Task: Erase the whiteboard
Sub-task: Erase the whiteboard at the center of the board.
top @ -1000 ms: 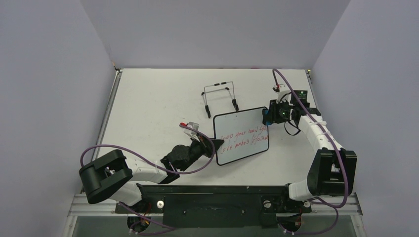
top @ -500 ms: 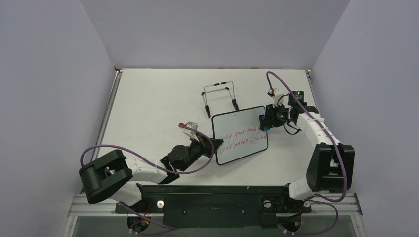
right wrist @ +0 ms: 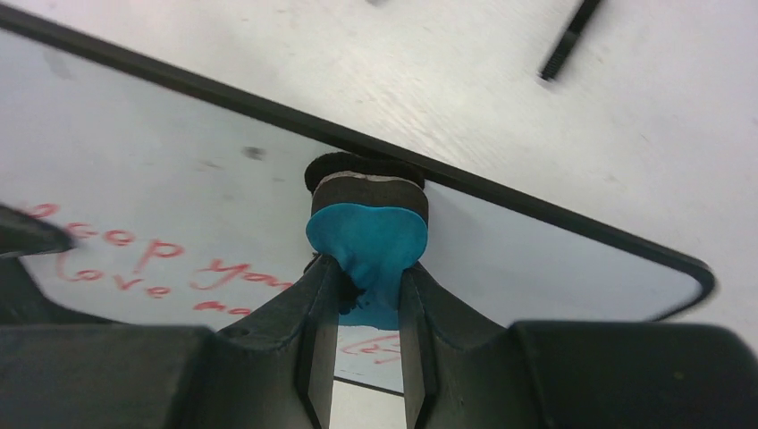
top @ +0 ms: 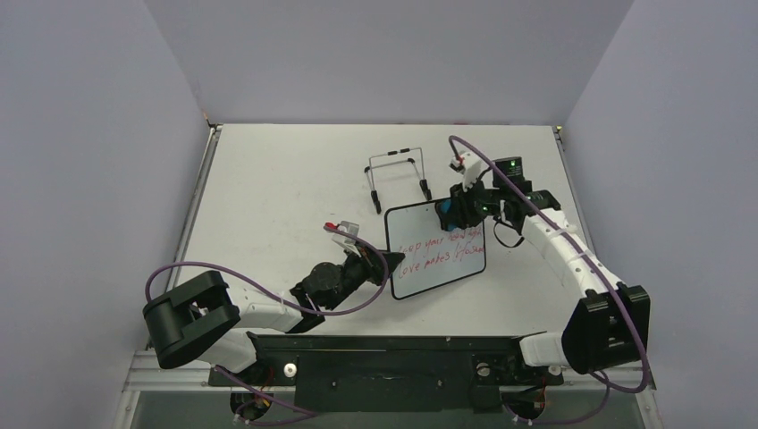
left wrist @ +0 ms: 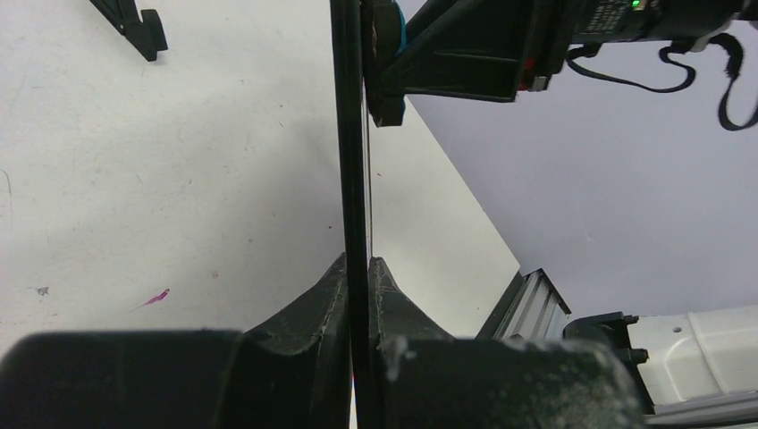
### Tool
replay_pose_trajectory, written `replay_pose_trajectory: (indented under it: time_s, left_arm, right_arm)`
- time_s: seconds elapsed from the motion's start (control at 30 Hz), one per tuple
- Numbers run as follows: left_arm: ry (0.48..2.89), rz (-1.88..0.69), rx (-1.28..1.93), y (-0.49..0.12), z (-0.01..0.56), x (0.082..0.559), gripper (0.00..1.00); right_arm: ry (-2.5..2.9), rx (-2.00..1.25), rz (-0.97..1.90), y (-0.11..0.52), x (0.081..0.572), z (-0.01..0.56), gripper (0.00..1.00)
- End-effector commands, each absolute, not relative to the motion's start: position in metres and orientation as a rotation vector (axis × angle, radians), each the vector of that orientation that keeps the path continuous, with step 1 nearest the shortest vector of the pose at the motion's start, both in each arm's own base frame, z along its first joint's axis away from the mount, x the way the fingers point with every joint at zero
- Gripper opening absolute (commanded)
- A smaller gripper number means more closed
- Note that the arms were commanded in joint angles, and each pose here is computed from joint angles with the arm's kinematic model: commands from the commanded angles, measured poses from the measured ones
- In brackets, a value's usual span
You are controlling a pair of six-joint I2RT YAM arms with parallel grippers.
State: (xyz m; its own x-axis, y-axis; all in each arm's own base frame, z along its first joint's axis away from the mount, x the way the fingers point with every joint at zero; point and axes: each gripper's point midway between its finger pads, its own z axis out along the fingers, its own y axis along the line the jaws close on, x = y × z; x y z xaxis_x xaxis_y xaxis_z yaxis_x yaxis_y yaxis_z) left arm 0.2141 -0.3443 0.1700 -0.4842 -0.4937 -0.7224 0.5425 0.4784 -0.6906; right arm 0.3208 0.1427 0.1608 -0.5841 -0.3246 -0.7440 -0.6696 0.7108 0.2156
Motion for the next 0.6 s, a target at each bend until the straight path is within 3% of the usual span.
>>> replay_pose_trajectory:
  time_s: [0.0,0.27,0.57]
  left_arm:
    - [1.517,-1.364,0.084,-0.354,0.221,0.203,0.0]
    - [1.526,-1.351,0.082,-0.356,0.221,0.205,0.0]
    - [1.524,-1.356,0.092,-0.358,0.223,0.205,0.0]
  right_arm:
    - [2.076,-0.94,0.709,0.184,0.29,0.186,0.0]
    - [1.965,-1.124,0.76,0.233,0.259,0.218,0.0]
    - [2.317,-0.583,0.442,0.094,0.345,0.15,0.0]
